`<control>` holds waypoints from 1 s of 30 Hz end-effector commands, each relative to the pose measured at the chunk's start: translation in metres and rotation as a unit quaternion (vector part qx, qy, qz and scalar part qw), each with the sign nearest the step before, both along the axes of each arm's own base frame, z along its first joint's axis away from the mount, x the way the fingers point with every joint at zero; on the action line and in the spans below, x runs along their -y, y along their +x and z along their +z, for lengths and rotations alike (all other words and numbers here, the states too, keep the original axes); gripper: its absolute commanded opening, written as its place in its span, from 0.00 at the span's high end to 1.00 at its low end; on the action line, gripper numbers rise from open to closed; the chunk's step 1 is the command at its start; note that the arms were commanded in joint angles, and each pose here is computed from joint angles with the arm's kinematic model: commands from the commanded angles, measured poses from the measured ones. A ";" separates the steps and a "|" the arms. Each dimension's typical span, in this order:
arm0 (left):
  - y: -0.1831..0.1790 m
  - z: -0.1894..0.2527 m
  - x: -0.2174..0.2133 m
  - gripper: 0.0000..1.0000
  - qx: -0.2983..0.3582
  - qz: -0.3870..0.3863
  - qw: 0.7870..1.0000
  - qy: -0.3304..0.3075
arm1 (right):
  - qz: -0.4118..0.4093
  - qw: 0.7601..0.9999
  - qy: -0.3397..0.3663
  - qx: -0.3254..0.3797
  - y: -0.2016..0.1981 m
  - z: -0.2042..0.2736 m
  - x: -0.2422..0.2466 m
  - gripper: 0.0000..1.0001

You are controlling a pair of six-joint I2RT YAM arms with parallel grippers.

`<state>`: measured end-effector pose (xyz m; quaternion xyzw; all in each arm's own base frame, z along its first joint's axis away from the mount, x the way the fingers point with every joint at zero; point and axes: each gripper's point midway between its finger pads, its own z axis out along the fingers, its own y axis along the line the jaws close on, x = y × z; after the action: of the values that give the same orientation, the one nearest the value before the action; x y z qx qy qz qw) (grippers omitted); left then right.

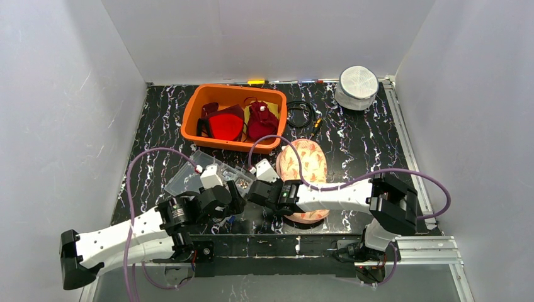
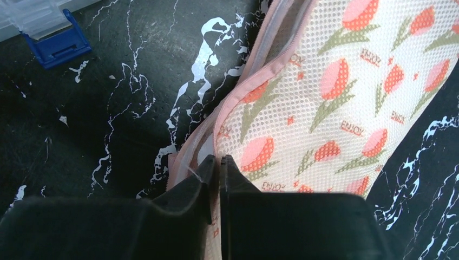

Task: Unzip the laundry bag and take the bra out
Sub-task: Open the laundry bag at the center of the board.

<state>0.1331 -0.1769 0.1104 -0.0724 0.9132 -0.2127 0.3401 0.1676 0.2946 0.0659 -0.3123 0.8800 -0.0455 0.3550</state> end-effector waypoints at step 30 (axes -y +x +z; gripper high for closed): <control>0.043 0.024 0.116 0.27 0.011 -0.116 0.993 0.021 | -0.280 0.912 0.274 0.120 -0.012 0.125 0.190 0.99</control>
<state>0.1691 -0.2671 0.1191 0.0191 0.9236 -0.2018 0.3254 0.1504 0.1376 0.1778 -0.0504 0.8840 0.0386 0.4631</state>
